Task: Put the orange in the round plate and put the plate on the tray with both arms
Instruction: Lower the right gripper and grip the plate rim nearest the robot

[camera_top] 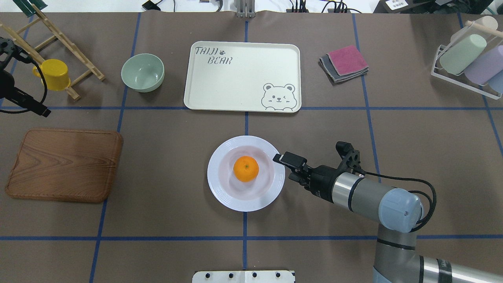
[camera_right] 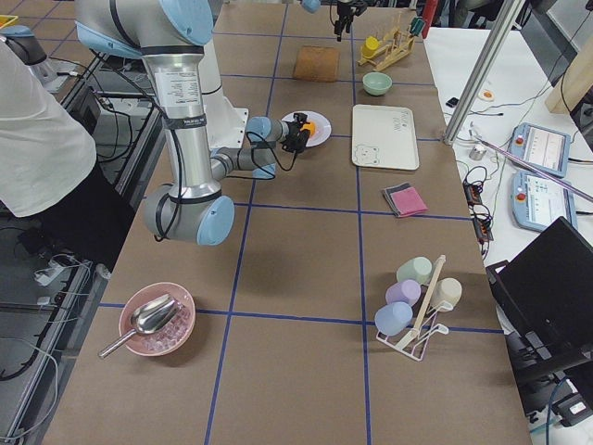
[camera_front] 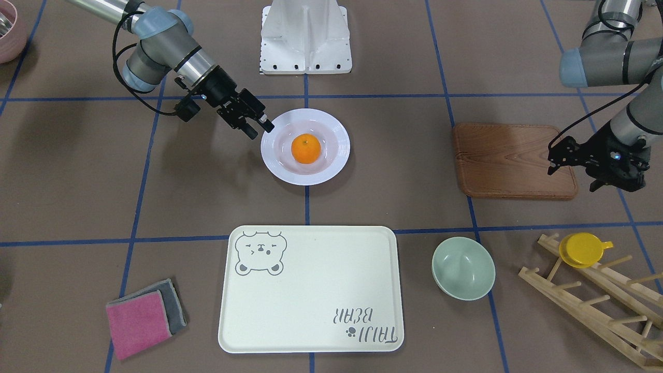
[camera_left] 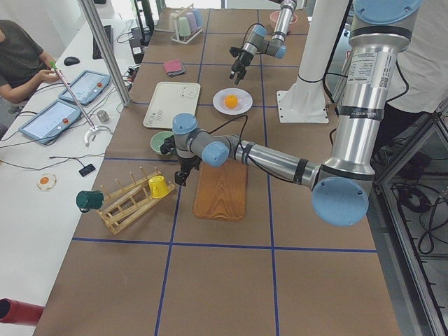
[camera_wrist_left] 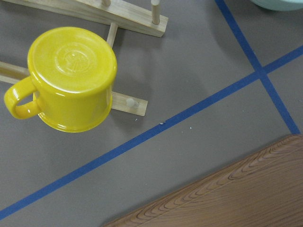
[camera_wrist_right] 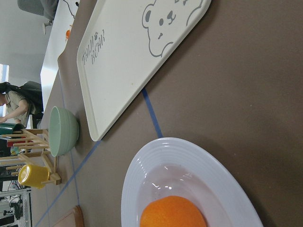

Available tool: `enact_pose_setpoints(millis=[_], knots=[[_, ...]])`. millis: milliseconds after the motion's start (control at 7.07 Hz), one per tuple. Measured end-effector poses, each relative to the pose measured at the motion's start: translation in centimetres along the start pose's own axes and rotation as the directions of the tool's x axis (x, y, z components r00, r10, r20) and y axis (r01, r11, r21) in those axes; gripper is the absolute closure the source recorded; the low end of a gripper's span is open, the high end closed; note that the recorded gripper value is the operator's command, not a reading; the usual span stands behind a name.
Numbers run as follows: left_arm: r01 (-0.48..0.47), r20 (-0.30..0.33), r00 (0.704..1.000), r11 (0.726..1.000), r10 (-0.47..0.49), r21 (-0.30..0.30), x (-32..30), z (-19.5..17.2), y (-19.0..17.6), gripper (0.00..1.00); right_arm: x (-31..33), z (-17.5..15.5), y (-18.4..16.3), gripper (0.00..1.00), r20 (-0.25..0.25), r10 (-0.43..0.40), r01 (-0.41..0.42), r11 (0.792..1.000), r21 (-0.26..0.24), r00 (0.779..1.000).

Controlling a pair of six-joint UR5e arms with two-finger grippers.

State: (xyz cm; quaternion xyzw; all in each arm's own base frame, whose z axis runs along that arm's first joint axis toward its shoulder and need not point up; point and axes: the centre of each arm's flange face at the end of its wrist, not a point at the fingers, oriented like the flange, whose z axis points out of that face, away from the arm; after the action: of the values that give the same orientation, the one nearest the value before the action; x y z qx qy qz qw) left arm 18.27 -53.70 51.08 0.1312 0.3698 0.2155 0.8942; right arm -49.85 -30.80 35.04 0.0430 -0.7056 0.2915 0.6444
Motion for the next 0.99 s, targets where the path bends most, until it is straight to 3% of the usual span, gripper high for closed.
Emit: enact_pose_setpoints(millis=[707,990], knots=[[0.001,-0.001,1.000,1.000,-0.001,0.006,0.3,-0.3,-0.1,0.01,2.0,1.0,1.4,0.05,-0.031,0.012,-0.012,1.000,-0.004,0.999],[0.001,-0.003,1.000,1.000,-0.001,0.007,0.3,-0.4,-0.2,0.01,2.7,0.9,1.2,0.05,0.008,0.051,-0.051,0.999,-0.008,0.999]])
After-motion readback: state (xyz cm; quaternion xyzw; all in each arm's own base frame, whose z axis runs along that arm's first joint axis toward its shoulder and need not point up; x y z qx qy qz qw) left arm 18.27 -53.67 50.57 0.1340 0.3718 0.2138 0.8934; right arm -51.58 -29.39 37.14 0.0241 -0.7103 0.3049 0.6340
